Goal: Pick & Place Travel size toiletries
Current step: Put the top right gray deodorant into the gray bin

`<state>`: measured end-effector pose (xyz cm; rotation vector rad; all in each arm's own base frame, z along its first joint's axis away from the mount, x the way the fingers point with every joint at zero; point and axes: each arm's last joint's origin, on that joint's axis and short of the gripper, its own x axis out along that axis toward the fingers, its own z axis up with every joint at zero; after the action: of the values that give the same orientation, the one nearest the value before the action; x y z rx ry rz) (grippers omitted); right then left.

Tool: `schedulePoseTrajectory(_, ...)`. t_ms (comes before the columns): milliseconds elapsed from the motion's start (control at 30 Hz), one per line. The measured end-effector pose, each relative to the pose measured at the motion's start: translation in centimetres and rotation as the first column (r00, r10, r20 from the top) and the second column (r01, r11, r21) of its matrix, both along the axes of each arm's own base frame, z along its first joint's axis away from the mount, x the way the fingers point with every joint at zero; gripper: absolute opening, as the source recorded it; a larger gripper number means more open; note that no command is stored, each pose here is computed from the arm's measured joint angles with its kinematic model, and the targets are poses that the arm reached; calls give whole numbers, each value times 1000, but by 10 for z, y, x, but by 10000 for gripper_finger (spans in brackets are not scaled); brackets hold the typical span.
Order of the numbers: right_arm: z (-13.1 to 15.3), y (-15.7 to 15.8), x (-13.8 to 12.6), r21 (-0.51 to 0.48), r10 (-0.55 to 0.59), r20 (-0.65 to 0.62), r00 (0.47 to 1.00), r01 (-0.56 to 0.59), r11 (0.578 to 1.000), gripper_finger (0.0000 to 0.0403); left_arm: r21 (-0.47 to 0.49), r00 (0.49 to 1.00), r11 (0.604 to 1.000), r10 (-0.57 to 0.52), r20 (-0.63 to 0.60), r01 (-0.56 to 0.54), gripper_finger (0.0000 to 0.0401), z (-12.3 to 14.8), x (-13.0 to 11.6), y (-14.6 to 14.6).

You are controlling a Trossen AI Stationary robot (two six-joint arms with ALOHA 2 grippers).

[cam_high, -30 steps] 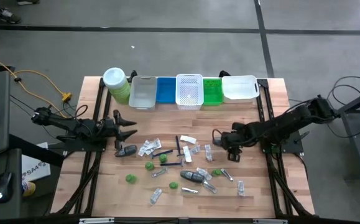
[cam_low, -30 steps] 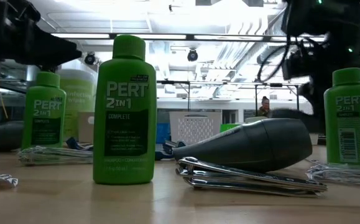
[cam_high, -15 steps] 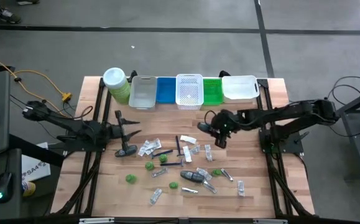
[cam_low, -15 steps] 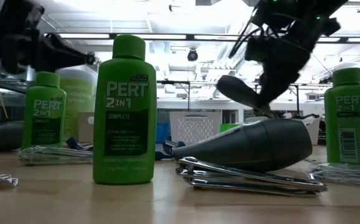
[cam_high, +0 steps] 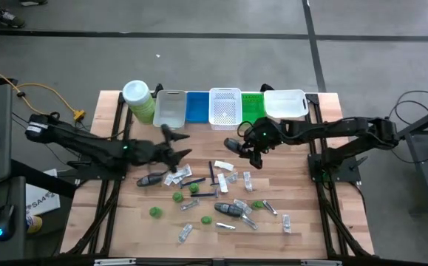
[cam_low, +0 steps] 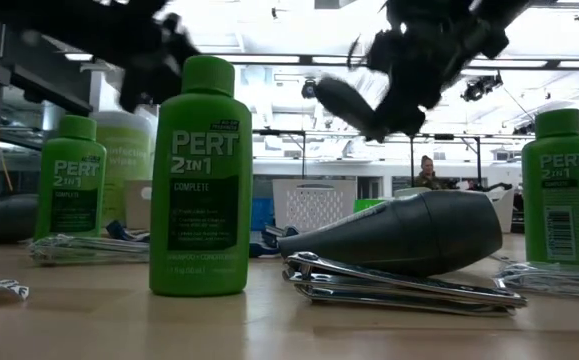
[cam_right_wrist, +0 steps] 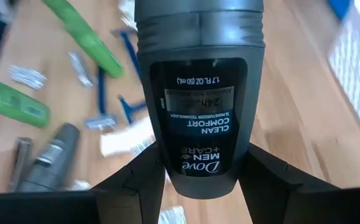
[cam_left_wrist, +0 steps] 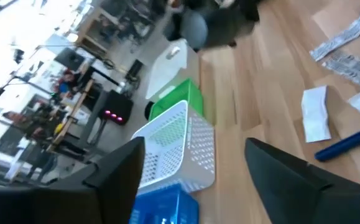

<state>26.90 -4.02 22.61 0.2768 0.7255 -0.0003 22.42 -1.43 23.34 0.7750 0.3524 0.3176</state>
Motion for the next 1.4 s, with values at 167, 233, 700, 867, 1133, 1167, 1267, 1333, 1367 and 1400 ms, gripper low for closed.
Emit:
schedulePoseTrajectory(167, 16, -1, 4, -4, 55, 17, 998, -55, 998, 169, -19, 994, 995, -101, -43, 100, 304, 4, 27, 23)
schedulePoseTrajectory(233, 19, -3, 5, -11, 70, 38, 997, -70, 998, 167, -31, 990, 990, -139, -35, 138, 305, 7, 34, 31)
schedulePoseTrajectory(700, -3, -25, 37, -197, -26, 128, 991, 51, 979, 166, -338, 971, 919, -145, 191, 203, 305, 31, 44, 60)
schedulePoseTrajectory(867, -6, -21, 46, -258, 5, 169, 986, 39, 965, 166, -414, 977, 893, -107, 185, 176, 305, 28, 42, 68)
schedulePoseTrajectory(1133, 2, -19, 52, -323, 2, 254, 967, 82, 943, 166, -547, 959, 798, -136, 247, 254, 306, 30, 35, 95)
schedulePoseTrajectory(1167, 4, -20, 52, -330, 8, 276, 961, 88, 940, 166, -552, 955, 791, -136, 263, 265, 307, 31, 34, 98)
schedulePoseTrajectory(1267, 9, -20, 55, -355, 14, 328, 945, 109, 929, 166, -560, 936, 765, -161, 312, 318, 314, 35, 32, 103)
schedulePoseTrajectory(1333, 14, -20, 56, -359, 16, 369, 929, 127, 925, 166, -563, 924, 750, -173, 340, 348, 321, 38, 32, 103)
schedulePoseTrajectory(1367, 16, -21, 57, -360, 16, 389, 921, 136, 923, 166, -562, 918, 744, -179, 355, 362, 327, 40, 33, 102)
schedulePoseTrajectory(1400, 18, -21, 57, -367, 20, 406, 914, 143, 919, 166, -557, 912, 742, -182, 368, 373, 332, 41, 33, 102)
